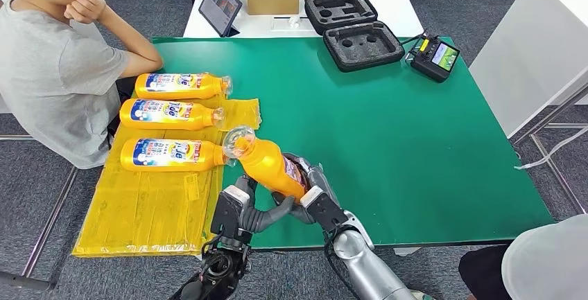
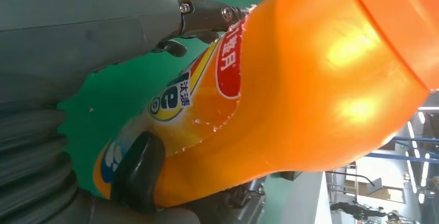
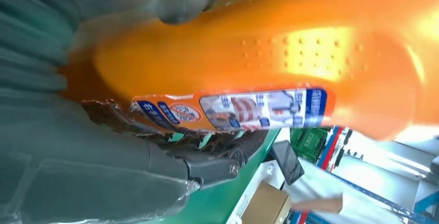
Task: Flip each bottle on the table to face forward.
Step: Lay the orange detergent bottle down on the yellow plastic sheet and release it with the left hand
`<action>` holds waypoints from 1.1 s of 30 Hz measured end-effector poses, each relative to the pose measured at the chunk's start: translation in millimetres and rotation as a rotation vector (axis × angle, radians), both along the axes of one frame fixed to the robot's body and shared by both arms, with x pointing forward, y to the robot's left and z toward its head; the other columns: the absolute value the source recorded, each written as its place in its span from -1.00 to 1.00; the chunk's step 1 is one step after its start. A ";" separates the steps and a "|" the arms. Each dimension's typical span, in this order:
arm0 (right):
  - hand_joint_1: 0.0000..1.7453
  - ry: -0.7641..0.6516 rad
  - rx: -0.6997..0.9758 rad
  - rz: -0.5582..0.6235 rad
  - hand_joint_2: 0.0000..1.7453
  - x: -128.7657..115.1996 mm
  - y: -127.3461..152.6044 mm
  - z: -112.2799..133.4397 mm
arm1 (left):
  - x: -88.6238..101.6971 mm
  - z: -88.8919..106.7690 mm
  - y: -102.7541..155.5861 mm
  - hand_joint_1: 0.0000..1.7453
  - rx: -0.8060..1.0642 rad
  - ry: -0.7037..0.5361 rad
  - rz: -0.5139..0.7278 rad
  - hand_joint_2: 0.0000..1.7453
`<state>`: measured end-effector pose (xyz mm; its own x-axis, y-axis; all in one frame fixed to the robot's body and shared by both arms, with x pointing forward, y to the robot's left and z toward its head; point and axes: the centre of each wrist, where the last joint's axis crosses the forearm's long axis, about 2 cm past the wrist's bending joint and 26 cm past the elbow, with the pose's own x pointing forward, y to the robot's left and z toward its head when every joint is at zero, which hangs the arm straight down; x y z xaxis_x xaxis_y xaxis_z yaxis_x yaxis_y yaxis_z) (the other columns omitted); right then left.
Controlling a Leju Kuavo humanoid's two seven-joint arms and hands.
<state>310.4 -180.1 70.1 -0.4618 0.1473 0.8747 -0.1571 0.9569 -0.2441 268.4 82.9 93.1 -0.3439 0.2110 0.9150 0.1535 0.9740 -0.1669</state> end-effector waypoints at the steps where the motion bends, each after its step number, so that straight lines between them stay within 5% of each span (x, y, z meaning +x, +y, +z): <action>1: 1.00 0.000 -0.003 0.002 1.00 0.3 0.8 0.0 | 0.5 0.7 -0.2 -1.00 -0.003 -0.001 0.000 0.50; 4: 1.00 0.001 -0.008 0.006 1.00 1.2 2.5 -0.1 | 1.3 1.7 -0.3 -1.00 -0.007 -0.002 0.002 -1.00; 23: 1.00 0.020 -0.074 0.004 1.00 -3.0 12.5 -10.2 | 16.6 20.9 -0.3 -1.00 -0.078 -0.037 0.046 -1.00; 27: 1.00 0.023 -0.080 0.008 1.00 -4.3 13.7 -11.6 | 17.0 22.6 -1.5 -1.00 -0.087 -0.037 0.039 1.00; 33: 1.00 0.035 -0.070 0.020 1.00 -7.3 16.2 -13.6 | 14.9 24.8 -10.3 -1.00 -0.072 -0.053 -0.018 1.00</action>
